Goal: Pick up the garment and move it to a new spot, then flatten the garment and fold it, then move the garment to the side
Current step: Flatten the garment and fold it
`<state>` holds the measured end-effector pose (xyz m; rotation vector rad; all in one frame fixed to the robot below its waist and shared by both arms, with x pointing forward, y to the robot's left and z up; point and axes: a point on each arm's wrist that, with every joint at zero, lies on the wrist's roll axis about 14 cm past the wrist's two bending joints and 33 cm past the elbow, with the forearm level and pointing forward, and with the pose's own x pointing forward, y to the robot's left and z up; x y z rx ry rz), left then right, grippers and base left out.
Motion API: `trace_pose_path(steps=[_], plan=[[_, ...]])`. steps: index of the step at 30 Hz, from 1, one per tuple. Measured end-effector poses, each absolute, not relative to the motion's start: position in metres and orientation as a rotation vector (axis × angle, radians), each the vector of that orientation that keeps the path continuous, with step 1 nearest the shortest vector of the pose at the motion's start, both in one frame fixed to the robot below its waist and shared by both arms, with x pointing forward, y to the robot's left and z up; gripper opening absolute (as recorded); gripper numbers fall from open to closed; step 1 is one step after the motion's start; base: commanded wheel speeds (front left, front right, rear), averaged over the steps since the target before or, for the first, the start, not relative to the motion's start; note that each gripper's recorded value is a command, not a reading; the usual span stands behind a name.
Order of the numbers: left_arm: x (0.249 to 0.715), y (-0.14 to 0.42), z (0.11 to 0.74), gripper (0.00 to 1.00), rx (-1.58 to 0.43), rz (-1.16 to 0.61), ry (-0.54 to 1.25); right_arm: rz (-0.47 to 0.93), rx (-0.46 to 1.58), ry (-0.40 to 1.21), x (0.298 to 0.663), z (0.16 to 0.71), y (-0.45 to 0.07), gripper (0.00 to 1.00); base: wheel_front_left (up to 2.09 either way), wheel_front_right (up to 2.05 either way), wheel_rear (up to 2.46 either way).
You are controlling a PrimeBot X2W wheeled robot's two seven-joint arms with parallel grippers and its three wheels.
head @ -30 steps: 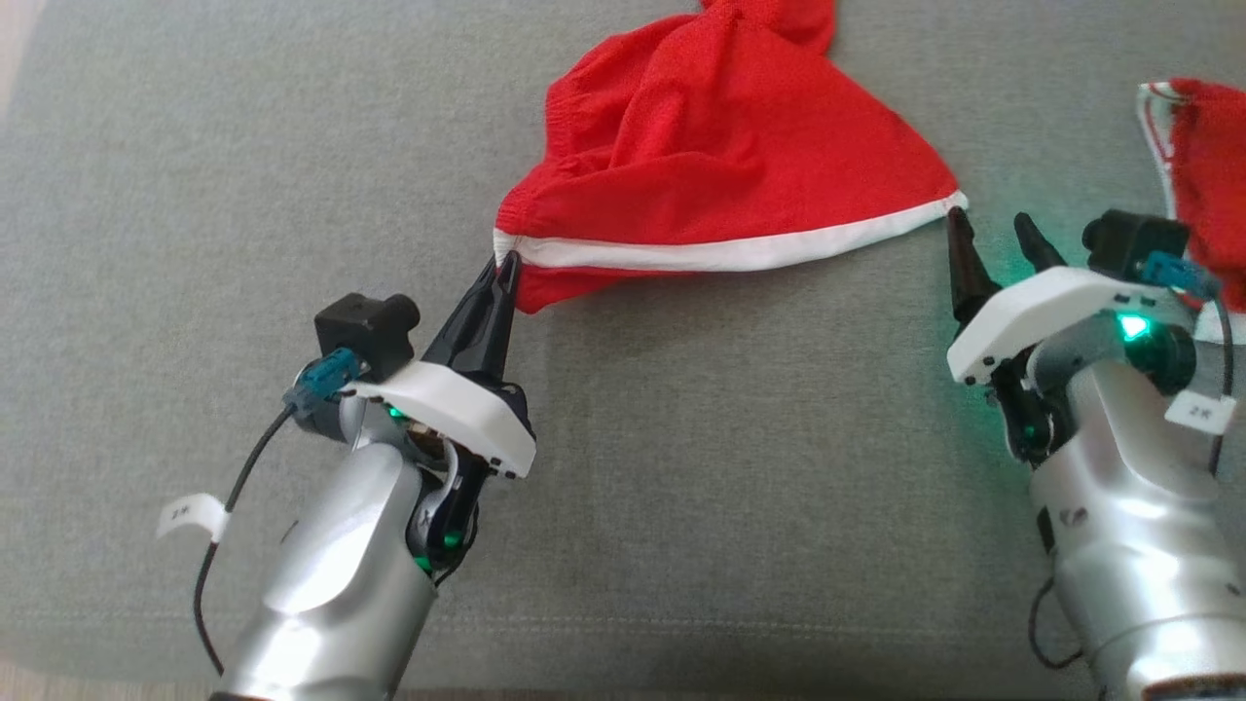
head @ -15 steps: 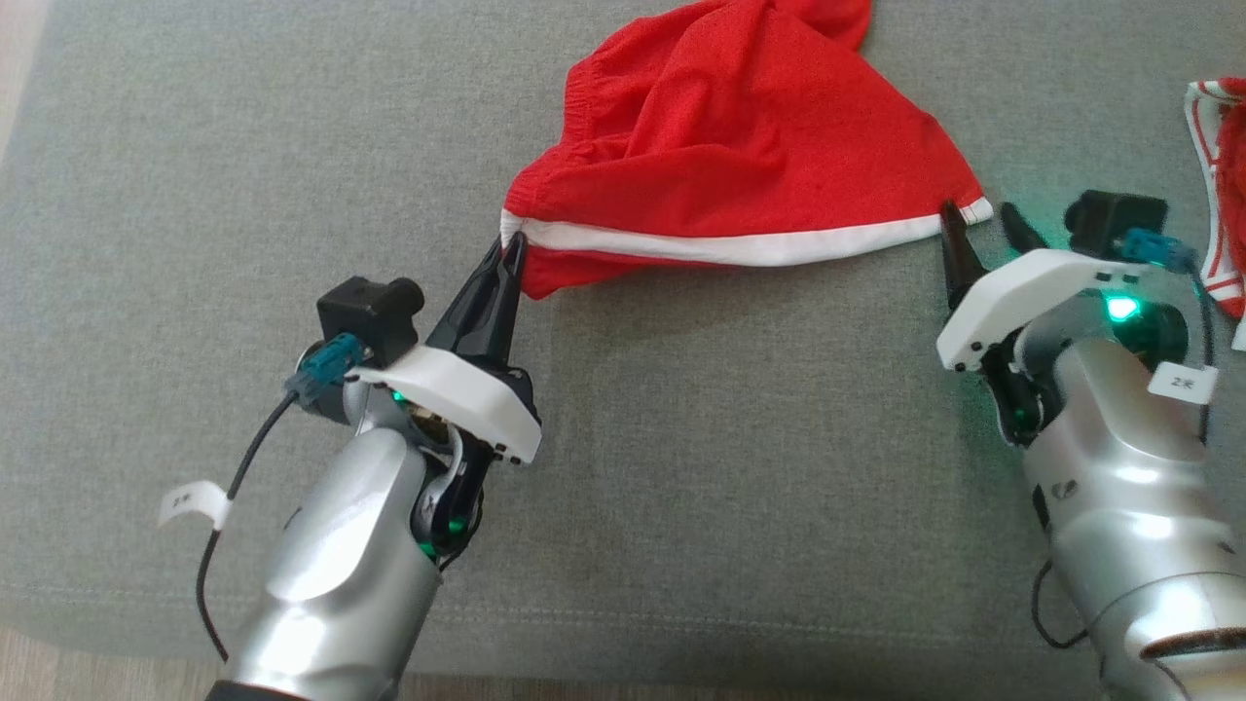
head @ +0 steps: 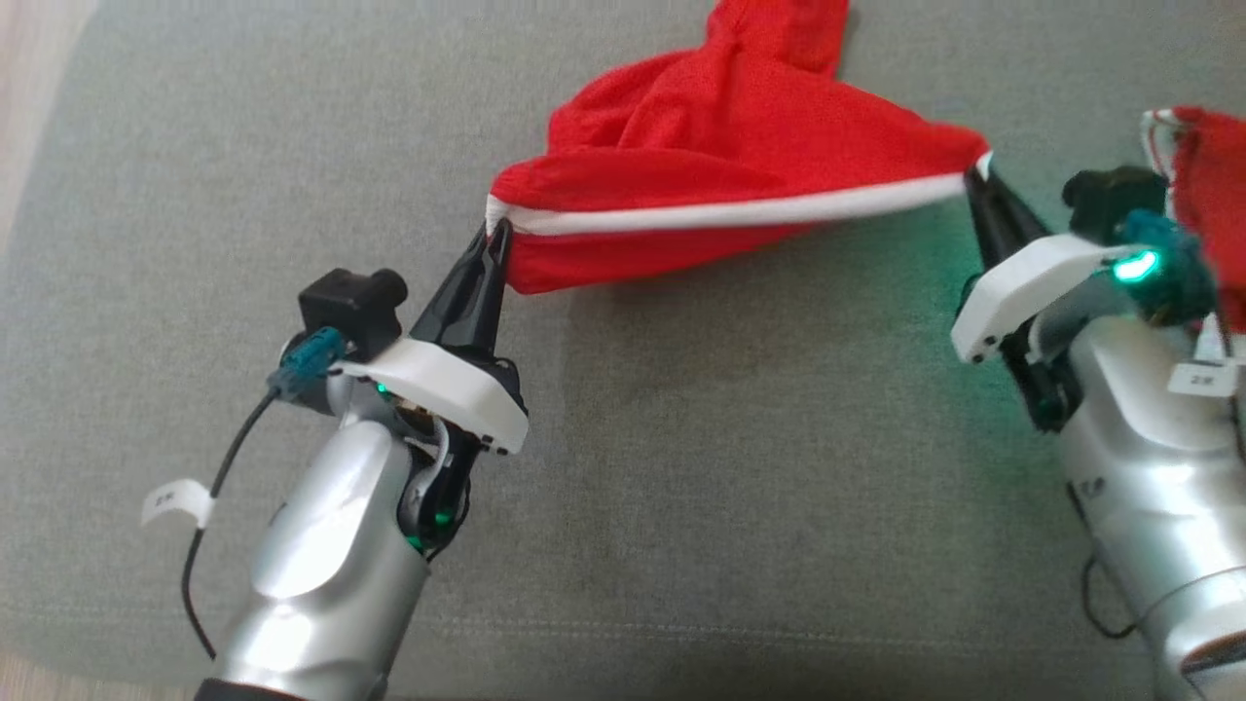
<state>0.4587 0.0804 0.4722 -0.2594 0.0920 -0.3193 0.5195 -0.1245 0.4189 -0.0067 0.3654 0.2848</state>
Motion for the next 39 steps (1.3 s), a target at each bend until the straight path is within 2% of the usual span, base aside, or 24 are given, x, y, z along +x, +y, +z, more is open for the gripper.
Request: trace_pose_path(steps=[8, 14, 24, 28, 33, 39], plan=[[0.455, 0.078, 0.538, 0.00, -0.238, -0.362, -0.086, 0.309, -0.109, 0.080, 0.533, 0.521, -0.140, 0.00, 0.00, 0.00, 0.00], [0.437, 0.072, 0.590, 0.00, -0.226, -0.401, -0.224, 0.311, -0.181, -0.035, 0.517, 0.588, -0.151, 0.00, 0.00, 0.00, 0.00], [0.380, 0.052, 0.640, 0.00, -0.180, -0.500, -0.296, 0.220, -0.278, -0.057, 0.443, 0.658, -0.195, 0.00, 0.00, 0.00, 0.00], [0.377, 0.051, 0.655, 0.00, -0.167, -0.515, -0.310, 0.207, -0.279, -0.028, 0.430, 0.667, -0.196, 0.00, 0.00, 0.00, 0.00], [0.408, 0.049, 0.656, 0.00, -0.144, -0.549, -0.259, 0.237, -0.270, 0.023, 0.449, 0.663, -0.183, 0.00, 0.00, 0.00, 0.00], [0.495, 0.056, 0.672, 0.00, -0.080, -0.544, -0.254, 0.291, -0.224, -0.004, 0.525, 0.679, -0.156, 0.00, 0.00, 0.00, 0.00]])
